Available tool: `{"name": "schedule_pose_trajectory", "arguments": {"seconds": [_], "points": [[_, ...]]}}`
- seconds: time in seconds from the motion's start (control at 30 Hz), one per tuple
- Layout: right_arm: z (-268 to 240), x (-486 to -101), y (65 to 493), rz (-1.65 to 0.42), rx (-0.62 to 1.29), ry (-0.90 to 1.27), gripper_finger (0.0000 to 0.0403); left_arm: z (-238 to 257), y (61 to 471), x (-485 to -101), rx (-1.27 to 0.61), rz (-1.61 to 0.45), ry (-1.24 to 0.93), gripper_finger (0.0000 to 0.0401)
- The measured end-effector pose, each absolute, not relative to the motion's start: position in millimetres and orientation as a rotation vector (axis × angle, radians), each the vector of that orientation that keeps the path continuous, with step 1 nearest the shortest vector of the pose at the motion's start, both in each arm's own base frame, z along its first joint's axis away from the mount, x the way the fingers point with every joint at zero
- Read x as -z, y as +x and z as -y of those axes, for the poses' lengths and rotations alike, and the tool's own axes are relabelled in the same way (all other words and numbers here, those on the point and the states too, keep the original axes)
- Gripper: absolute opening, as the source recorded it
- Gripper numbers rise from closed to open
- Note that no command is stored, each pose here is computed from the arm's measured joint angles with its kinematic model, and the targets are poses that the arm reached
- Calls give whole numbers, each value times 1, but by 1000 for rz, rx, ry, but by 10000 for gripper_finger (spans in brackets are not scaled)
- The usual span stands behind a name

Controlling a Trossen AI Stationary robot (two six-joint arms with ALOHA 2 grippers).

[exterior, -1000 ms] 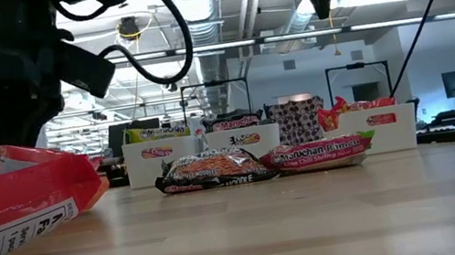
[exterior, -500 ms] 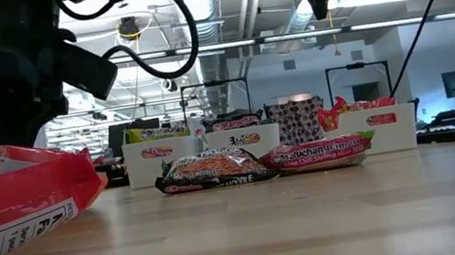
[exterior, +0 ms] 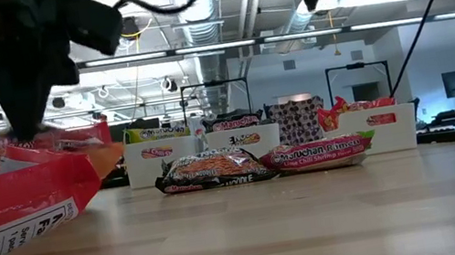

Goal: Sort Maruchan noodles
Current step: Put the orange noodle pack into the right white bin

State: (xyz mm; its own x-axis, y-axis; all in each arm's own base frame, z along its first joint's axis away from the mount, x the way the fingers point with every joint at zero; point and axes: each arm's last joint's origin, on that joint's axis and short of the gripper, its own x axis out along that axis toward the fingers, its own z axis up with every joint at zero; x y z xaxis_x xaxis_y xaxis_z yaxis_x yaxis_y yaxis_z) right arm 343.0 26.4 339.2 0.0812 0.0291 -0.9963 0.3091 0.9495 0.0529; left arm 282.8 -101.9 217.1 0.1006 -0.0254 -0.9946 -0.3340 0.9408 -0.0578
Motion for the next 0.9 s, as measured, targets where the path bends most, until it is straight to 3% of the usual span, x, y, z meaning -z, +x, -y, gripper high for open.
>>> {"name": "schedule_pose_trajectory", "arguments": {"seconds": [0.47, 0.9], "points": [[6, -399, 341, -1228, 222, 292, 193, 102, 266, -256, -247, -1285, -243, 0], [52, -404, 338, -1204, 180, 158, 193, 85, 257, -278, -282, -1158, -112, 0]]}}
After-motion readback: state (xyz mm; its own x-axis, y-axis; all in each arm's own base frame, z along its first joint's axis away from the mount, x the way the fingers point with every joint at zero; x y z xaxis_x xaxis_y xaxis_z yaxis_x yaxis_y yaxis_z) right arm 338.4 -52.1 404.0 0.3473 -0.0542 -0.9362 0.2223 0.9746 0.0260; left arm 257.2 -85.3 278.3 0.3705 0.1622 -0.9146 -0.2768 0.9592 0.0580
